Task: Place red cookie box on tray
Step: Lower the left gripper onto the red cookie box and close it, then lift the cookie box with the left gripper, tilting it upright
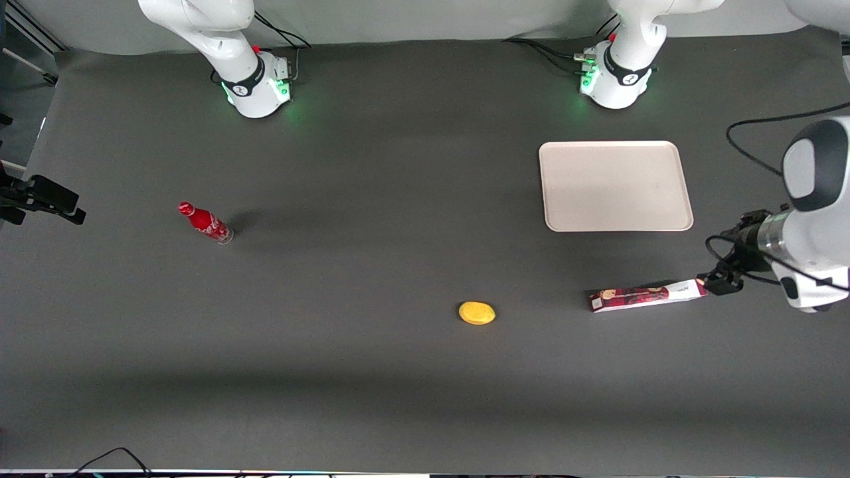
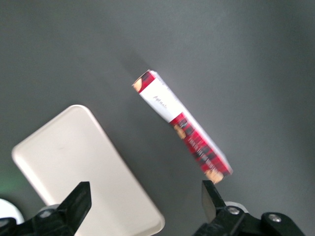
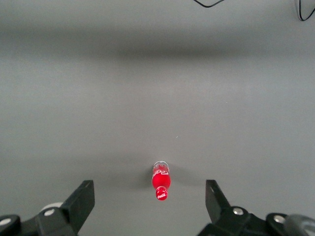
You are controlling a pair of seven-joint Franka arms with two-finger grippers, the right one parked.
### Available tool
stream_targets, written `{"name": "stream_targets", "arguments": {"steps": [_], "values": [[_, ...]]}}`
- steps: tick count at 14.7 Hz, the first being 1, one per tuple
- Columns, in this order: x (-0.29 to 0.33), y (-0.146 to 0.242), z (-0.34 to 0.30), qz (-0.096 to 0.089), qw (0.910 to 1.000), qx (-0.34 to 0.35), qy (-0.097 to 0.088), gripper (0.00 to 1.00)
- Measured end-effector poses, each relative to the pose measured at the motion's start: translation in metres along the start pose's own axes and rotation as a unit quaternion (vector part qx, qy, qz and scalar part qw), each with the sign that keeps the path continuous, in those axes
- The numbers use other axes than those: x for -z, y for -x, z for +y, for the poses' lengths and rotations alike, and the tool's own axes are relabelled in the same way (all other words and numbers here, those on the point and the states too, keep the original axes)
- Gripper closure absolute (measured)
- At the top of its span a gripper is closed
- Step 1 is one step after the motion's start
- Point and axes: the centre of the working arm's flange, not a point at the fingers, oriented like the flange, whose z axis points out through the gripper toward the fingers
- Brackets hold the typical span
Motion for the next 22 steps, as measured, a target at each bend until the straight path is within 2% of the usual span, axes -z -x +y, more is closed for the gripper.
{"name": "stream_targets", "arguments": {"steps": [3, 6, 12, 17, 20, 22], "values": [[-0.038, -0.011, 0.021, 0.01, 0.9993, 0.032, 0.018, 0.0], [-0.082, -0.019, 0.033, 0.013, 0.9988, 0.042, 0.023, 0.0], [-0.181, -0.013, 0.019, 0.028, 0.997, 0.049, 0.053, 0.0], [-0.216, -0.006, 0.007, 0.039, 0.9952, 0.052, 0.074, 0.01], [-0.231, -0.007, 0.008, 0.042, 0.9916, 0.085, 0.088, 0.34], [-0.237, -0.008, 0.009, 0.042, 0.99, 0.1, 0.09, 0.56]]}}
